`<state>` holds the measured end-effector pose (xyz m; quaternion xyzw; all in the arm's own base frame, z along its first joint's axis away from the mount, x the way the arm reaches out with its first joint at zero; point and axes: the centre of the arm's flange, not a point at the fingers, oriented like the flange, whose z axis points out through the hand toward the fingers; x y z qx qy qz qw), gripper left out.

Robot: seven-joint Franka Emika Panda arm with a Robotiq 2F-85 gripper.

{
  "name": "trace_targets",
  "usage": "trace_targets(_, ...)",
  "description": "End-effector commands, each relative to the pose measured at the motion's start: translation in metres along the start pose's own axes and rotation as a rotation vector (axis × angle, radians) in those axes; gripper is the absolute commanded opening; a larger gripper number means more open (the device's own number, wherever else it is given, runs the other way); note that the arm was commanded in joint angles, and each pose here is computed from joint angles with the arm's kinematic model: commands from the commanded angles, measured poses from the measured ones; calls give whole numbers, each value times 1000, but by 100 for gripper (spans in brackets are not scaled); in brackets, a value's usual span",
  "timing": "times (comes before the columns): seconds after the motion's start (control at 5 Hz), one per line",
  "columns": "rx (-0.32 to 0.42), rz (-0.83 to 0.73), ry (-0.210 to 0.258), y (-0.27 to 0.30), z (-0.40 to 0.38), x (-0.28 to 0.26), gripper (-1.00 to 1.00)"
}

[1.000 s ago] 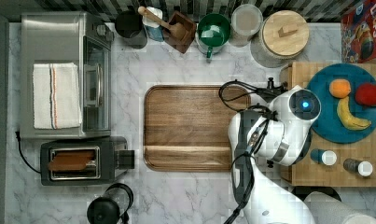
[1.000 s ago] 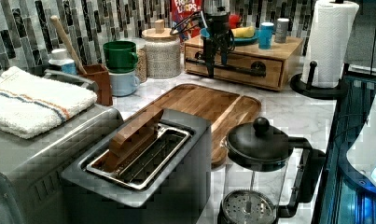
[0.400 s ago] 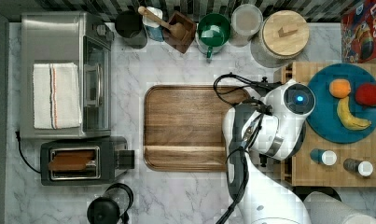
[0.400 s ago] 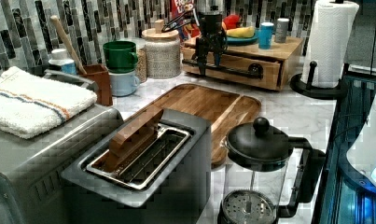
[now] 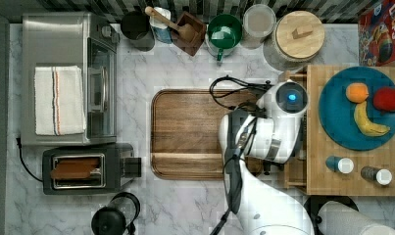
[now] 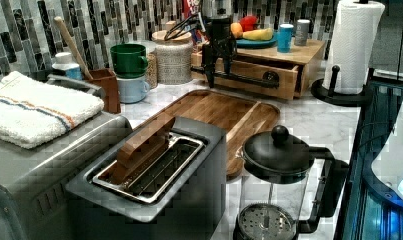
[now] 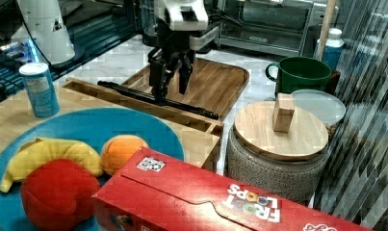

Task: Open the drawer.

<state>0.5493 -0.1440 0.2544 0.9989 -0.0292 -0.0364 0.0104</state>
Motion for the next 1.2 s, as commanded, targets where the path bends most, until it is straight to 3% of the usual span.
trace_targets(0.2,8,-137,56,-166,-29,17,100)
trace_targets(0.8,78,-106,27,-201,-39,14,100)
trace_targets(1.2,156,-74,41,-213,-41,26,100)
